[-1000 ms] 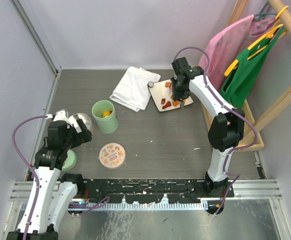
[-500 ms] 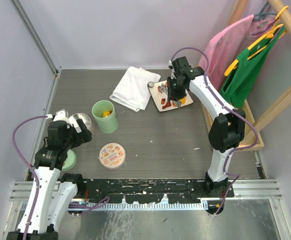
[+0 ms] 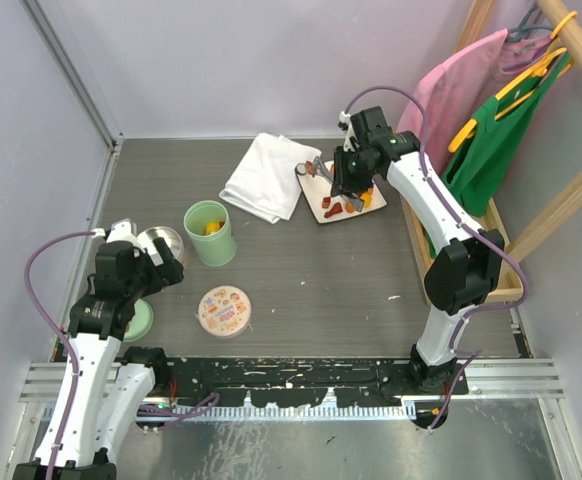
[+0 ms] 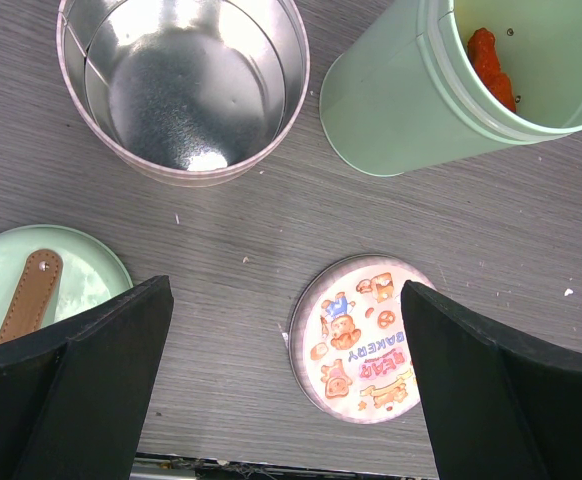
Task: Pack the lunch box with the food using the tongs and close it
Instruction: Place the fake food in the packing box.
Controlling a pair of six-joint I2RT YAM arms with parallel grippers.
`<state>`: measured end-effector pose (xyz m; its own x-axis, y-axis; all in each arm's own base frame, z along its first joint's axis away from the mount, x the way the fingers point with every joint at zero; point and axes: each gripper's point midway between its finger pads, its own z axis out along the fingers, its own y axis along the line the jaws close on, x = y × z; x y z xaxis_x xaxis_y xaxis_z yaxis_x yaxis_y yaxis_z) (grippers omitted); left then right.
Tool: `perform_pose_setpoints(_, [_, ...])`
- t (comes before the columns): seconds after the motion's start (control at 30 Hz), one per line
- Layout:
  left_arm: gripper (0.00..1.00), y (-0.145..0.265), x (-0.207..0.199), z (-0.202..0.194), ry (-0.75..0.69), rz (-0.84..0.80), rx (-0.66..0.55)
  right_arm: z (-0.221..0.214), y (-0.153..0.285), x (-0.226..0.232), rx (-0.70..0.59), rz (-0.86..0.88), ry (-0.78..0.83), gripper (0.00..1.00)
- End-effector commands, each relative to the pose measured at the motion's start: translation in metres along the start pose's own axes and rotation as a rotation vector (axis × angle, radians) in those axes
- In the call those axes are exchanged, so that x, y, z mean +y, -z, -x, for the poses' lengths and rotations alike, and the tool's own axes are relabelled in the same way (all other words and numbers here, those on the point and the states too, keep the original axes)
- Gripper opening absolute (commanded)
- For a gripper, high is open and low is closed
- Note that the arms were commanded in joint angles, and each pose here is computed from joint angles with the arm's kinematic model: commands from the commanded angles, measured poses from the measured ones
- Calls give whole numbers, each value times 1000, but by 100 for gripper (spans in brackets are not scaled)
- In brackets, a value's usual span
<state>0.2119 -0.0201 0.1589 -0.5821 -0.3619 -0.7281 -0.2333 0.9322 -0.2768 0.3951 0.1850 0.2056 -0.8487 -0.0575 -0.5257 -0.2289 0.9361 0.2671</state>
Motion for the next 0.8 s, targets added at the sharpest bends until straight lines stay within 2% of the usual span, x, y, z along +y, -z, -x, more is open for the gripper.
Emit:
perform_pose_setpoints(0.0, [98, 4, -6, 15, 10, -18, -55, 29, 36, 26, -131, 100, 24, 17])
perform_pose_setpoints(0.43, [98, 4, -7, 16, 14, -21, -55, 34, 55, 73, -166, 280, 45, 17])
perform_pose_setpoints(0.77, [98, 10, -5, 21, 20, -15, -98, 38, 76, 127, -196, 402, 110, 18])
